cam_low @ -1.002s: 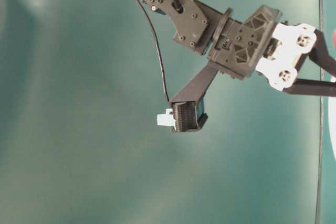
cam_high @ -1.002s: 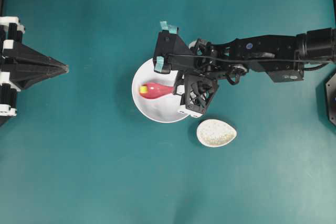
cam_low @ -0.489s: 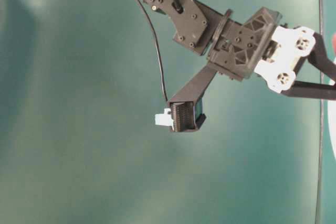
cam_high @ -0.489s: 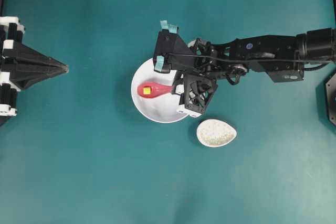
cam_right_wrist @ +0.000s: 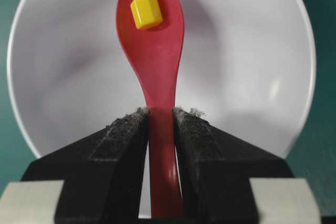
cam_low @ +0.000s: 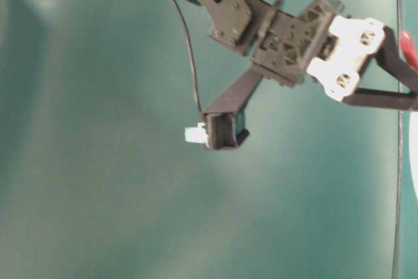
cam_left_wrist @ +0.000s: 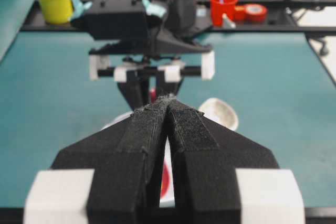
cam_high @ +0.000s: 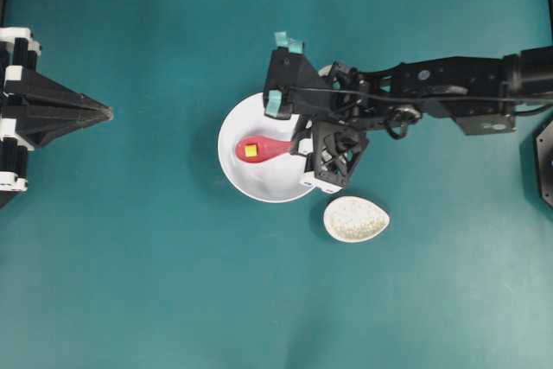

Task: Scoop the yellow hexagonal prism block from the bowl with a spoon using the right arm.
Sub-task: 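Raise the spoon carrying the yellow block up out of the bowl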

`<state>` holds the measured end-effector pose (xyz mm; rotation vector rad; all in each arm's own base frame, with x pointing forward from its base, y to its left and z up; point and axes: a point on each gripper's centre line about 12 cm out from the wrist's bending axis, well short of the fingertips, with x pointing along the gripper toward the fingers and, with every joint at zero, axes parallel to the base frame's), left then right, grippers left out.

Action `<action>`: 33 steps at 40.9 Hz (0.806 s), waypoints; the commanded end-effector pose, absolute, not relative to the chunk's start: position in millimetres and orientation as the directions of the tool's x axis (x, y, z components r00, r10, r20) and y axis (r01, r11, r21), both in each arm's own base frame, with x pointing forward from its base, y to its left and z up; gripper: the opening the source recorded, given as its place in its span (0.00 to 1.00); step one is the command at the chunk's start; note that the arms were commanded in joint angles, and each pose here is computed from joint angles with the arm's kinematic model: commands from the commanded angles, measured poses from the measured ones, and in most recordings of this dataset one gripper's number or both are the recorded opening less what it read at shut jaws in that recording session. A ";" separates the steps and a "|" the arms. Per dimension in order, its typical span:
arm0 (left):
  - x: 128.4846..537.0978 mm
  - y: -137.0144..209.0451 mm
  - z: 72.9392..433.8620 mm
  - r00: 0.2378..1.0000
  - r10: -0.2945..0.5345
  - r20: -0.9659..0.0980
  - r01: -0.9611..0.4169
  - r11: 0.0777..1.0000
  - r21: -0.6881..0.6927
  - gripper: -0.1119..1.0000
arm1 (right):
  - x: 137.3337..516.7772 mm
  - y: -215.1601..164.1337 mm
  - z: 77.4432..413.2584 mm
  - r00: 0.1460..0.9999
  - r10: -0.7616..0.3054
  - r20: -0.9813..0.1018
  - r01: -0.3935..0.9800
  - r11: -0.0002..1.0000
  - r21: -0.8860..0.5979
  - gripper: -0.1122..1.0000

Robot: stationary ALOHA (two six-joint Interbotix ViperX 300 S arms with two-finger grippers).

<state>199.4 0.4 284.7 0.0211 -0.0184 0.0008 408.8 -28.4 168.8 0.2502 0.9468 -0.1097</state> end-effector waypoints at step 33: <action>201.9 1.0 294.6 0.999 0.003 0.041 -0.004 1.000 0.021 0.09 | 380.5 -27.3 257.1 0.732 0.003 -0.682 0.169 0.968 0.185 0.30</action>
